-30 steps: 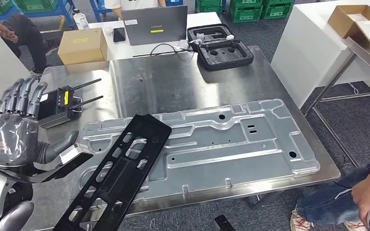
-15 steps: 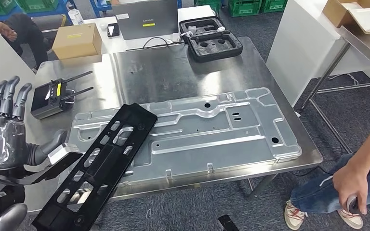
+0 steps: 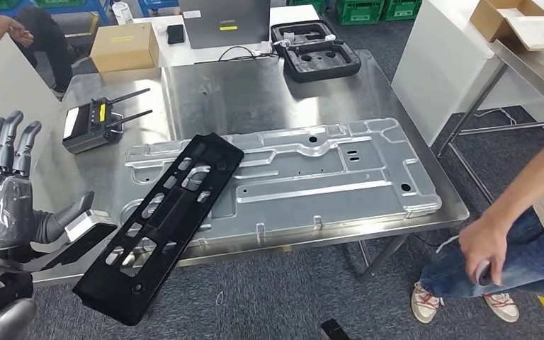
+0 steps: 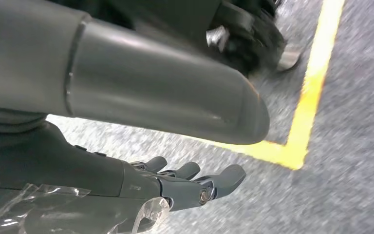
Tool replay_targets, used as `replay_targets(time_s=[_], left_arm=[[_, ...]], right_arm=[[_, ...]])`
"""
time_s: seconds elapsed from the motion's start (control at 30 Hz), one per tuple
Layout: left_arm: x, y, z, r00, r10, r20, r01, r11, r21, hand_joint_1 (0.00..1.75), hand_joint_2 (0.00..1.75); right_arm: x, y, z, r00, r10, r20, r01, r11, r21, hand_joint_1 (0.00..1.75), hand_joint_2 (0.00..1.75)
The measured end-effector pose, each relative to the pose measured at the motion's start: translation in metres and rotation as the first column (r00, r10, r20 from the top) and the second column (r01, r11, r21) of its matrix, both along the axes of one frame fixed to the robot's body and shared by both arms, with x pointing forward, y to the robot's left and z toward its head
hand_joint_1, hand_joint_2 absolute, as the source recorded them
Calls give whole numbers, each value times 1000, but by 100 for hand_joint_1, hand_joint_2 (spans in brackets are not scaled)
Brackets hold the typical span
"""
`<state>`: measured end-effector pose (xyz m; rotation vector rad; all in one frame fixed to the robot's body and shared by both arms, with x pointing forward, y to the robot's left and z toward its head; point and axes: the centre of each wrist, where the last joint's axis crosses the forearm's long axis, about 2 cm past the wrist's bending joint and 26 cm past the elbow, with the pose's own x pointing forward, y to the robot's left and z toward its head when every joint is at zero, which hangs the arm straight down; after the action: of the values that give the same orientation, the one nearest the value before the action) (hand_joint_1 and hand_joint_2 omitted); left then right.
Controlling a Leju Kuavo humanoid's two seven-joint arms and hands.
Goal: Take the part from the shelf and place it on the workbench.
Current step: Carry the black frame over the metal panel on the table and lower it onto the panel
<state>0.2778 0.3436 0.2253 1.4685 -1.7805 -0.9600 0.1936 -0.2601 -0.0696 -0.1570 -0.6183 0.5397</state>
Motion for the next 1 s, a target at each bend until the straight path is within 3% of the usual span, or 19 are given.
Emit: replay_targets(time_s=[0.47, 1.0], left_arm=[[-2, 5, -1, 1000, 7, 6, -7, 1000, -20, 0, 0], [-3, 8, -1, 1000, 16, 19, -16, 999, -31, 0, 0]], right_arm=[[20, -58, 9, 999, -29, 30, 34, 987, -160, 0, 0], [13, -72, 7, 1000, -23, 16, 25, 981, -194, 0, 0]])
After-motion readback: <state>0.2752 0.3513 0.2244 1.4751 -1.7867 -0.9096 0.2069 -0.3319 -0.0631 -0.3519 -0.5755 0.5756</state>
